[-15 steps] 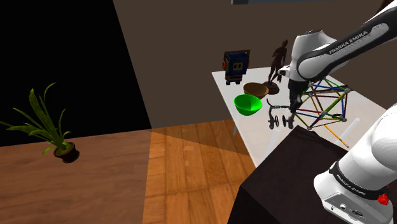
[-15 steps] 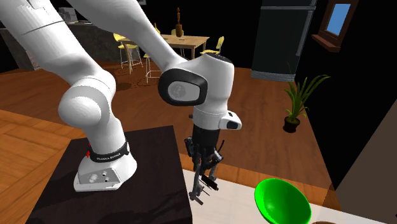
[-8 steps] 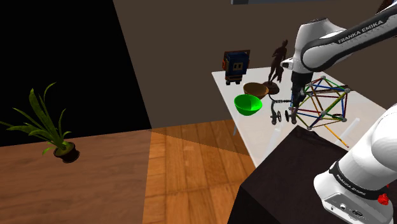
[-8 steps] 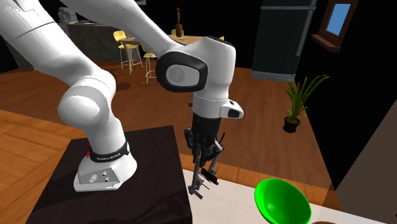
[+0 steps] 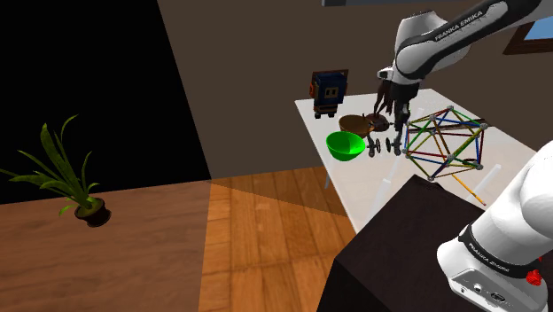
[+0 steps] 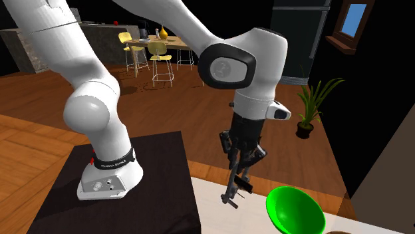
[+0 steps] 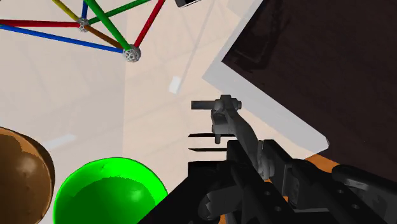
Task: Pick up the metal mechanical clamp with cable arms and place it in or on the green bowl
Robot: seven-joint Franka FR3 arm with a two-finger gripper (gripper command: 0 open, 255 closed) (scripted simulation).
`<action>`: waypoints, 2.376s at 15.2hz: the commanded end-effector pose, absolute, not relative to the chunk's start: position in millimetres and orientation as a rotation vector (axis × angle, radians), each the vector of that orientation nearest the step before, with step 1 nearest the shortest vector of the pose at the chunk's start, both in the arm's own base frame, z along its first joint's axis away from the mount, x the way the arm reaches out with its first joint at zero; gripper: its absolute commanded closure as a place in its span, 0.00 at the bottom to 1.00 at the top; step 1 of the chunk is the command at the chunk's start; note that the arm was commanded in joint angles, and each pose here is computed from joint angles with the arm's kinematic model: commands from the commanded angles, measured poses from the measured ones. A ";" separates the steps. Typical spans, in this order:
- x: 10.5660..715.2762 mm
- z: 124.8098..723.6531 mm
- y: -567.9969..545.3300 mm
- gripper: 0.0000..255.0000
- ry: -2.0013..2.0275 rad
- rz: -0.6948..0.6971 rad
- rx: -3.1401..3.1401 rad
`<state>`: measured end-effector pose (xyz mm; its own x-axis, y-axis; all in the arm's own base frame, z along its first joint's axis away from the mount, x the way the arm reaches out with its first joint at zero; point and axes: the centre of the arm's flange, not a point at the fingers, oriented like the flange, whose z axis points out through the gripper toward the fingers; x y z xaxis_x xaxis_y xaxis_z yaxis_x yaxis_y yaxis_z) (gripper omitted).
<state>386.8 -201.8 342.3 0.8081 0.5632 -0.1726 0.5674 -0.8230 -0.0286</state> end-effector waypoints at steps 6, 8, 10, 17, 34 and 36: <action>469.1 354.3 -241.4 1.00 0.927 -0.271 2.963; 492.7 358.0 -252.5 1.00 0.927 -0.271 2.963; 516.4 361.7 -263.7 1.00 0.927 -0.271 2.963; 569.5 359.3 -288.9 1.00 0.927 -0.271 2.963; 569.5 269.6 -288.9 1.00 0.927 -0.271 2.963; 569.5 260.6 -288.9 1.00 0.927 -0.271 2.963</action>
<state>569.5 -287.9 263.3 0.8076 0.5636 -0.1736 0.5677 -0.8227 -0.0294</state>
